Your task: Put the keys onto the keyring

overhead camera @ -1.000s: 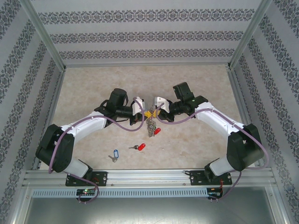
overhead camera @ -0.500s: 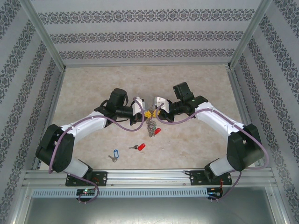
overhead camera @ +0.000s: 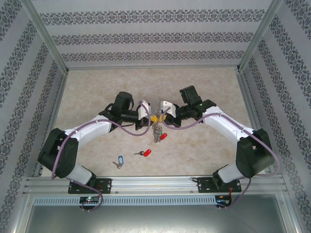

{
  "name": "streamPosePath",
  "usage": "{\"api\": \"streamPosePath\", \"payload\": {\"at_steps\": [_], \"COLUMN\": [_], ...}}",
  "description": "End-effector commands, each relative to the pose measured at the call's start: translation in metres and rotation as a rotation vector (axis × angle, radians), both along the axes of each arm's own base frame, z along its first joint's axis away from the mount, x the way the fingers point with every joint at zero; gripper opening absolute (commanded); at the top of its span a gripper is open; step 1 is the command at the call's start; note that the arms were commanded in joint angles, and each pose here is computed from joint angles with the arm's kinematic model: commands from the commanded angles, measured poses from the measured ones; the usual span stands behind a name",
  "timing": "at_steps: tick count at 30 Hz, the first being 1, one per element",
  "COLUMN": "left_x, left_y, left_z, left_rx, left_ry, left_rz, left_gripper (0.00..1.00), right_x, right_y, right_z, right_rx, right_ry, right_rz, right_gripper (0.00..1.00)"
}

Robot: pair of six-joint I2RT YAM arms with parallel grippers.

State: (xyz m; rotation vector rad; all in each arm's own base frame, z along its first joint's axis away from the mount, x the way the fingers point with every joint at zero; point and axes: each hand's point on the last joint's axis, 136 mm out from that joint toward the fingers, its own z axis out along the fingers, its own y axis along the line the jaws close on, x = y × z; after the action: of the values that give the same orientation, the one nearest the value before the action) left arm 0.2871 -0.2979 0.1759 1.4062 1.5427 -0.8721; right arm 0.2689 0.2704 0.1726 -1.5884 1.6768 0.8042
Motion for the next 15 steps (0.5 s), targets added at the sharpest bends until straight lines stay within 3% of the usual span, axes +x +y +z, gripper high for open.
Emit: {"api": "streamPosePath", "payload": {"at_steps": [1,6,11,15], "left_x": [-0.003,-0.003,0.004,0.015], "left_y": [-0.006,-0.006,-0.003,0.0], "left_z": [0.006,0.008,0.01,0.017], "left_rx": [-0.018,-0.022,-0.023,-0.059], "left_ry": [-0.006,-0.013,-0.026,-0.021], "left_rz": [-0.032,-0.033,0.019,0.096], "left_gripper": [0.11,0.0,0.0,0.0], "right_x": [-0.003,-0.003,-0.002,-0.001], "right_y": [0.007,0.007,0.005,0.001], "right_z": [0.019,0.018,0.02,0.031], "right_rx": [0.049,0.044,0.039,0.066], "right_ry": [-0.031,-0.031,-0.028,-0.033], "right_rz": [0.024,0.02,0.002,-0.045], "right_gripper": [0.0,0.0,0.01,0.28]}}
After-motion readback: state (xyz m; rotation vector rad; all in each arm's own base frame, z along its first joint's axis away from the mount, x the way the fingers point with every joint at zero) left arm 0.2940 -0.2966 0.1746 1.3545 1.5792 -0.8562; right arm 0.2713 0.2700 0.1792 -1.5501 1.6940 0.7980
